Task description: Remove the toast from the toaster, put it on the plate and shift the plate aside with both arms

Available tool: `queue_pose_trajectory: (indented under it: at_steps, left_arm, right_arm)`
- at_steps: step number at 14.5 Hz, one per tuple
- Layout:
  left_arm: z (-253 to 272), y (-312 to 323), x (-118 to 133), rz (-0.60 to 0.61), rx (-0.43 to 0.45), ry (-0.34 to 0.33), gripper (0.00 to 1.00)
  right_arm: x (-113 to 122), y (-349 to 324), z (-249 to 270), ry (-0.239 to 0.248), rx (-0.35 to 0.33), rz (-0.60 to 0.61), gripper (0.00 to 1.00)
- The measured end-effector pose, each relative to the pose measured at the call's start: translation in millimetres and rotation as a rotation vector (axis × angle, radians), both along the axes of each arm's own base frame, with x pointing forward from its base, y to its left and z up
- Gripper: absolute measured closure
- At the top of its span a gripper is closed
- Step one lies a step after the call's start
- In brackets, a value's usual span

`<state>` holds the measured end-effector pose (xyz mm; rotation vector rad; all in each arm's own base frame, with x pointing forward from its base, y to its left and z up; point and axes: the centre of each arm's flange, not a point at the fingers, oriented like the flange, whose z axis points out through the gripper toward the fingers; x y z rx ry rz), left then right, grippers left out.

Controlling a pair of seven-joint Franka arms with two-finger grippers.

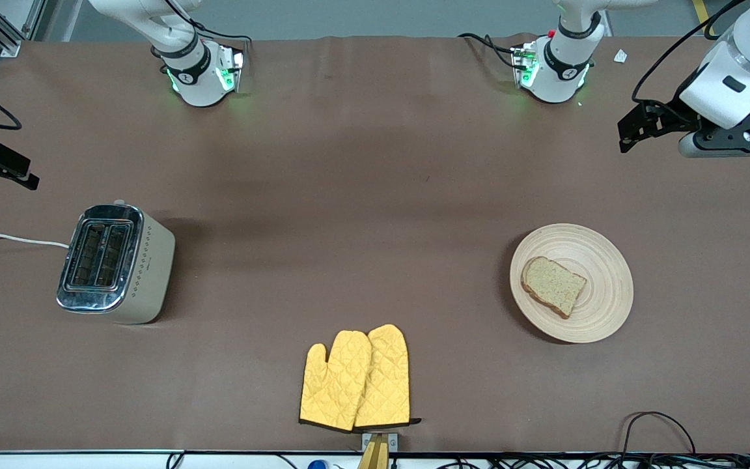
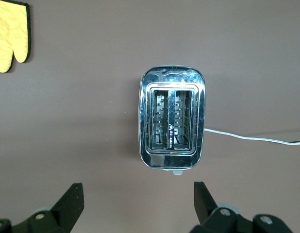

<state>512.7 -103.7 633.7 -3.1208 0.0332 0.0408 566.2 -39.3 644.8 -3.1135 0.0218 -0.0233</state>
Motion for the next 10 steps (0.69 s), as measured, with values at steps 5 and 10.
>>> queue_pose_trajectory:
  at_steps: [5,10]
  left_arm:
    - [3,10,7,-0.022,-0.006,-0.01,0.0]
    - [3,28,10,-0.042,-0.007,-0.006,0.0]
  right_arm:
    - [0,0,0,0.0,0.0,0.0,0.0]
    - [0,0,0,0.0,0.0,0.0,0.0]
